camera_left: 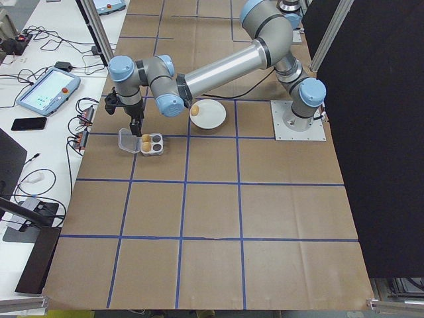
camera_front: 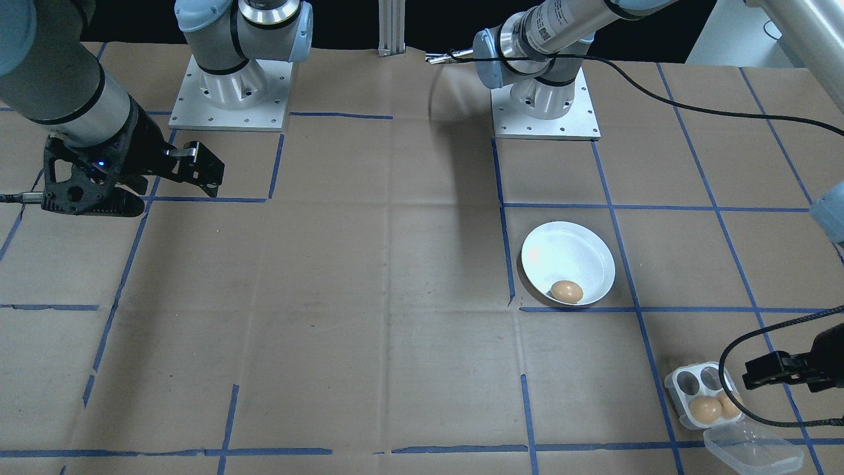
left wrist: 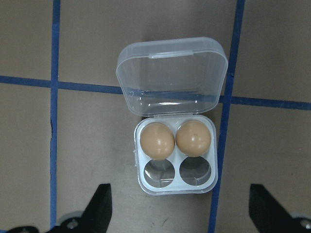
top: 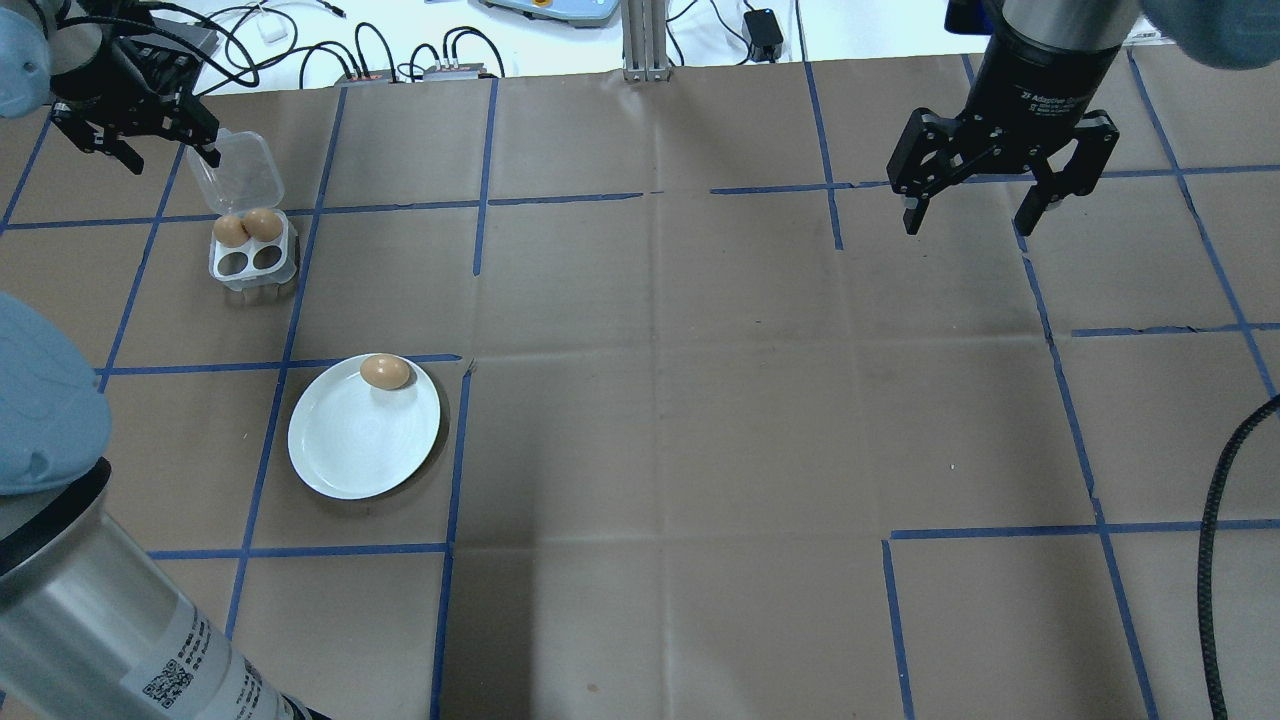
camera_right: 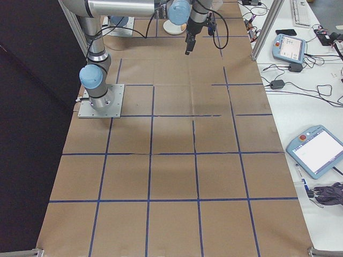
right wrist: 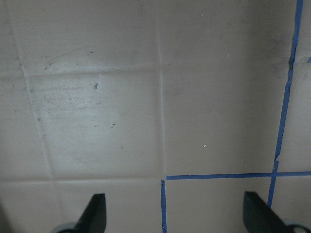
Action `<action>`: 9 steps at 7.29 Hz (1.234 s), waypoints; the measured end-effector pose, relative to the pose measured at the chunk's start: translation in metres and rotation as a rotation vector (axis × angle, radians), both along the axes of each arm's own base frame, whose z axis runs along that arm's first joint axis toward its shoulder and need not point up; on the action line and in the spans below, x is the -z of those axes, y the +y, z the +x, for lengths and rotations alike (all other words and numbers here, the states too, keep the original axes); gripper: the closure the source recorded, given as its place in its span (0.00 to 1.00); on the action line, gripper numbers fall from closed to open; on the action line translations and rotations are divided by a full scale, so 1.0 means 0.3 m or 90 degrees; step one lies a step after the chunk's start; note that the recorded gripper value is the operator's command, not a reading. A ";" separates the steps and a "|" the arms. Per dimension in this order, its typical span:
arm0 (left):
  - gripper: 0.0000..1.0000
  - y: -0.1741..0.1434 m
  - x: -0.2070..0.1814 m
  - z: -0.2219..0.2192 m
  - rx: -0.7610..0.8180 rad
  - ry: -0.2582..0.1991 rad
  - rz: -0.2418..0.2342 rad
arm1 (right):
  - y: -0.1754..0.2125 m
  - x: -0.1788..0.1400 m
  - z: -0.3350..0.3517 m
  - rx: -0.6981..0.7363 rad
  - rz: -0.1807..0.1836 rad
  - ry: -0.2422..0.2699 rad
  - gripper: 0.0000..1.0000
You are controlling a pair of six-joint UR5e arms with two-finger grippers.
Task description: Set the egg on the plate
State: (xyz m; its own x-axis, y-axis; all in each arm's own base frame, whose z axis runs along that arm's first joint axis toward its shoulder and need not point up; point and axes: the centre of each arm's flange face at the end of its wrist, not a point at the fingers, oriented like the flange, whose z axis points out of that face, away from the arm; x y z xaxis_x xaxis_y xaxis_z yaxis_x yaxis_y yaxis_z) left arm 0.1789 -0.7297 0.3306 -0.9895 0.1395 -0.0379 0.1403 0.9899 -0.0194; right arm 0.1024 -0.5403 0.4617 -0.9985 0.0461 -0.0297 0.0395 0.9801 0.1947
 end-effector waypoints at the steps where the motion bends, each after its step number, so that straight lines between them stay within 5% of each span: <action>1: 0.00 -0.003 0.020 0.008 0.073 -0.009 0.015 | 0.000 0.000 0.000 0.000 0.000 0.000 0.00; 6: 0.00 -0.014 0.098 0.011 0.516 -0.009 0.059 | 0.000 -0.001 0.000 0.000 0.000 0.000 0.00; 9: 0.01 -0.040 0.213 0.000 0.647 0.021 0.059 | 0.001 -0.001 0.000 0.000 0.000 0.000 0.00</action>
State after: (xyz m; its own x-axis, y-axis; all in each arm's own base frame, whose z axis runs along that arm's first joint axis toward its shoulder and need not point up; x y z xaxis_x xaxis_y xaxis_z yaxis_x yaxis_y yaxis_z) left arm 0.1788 -0.7415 0.2666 -0.4019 0.9147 0.0411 0.9156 0.4009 0.0318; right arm 0.1024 -0.5400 0.4621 -0.9985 0.0461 -0.0296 0.0395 0.9802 0.1940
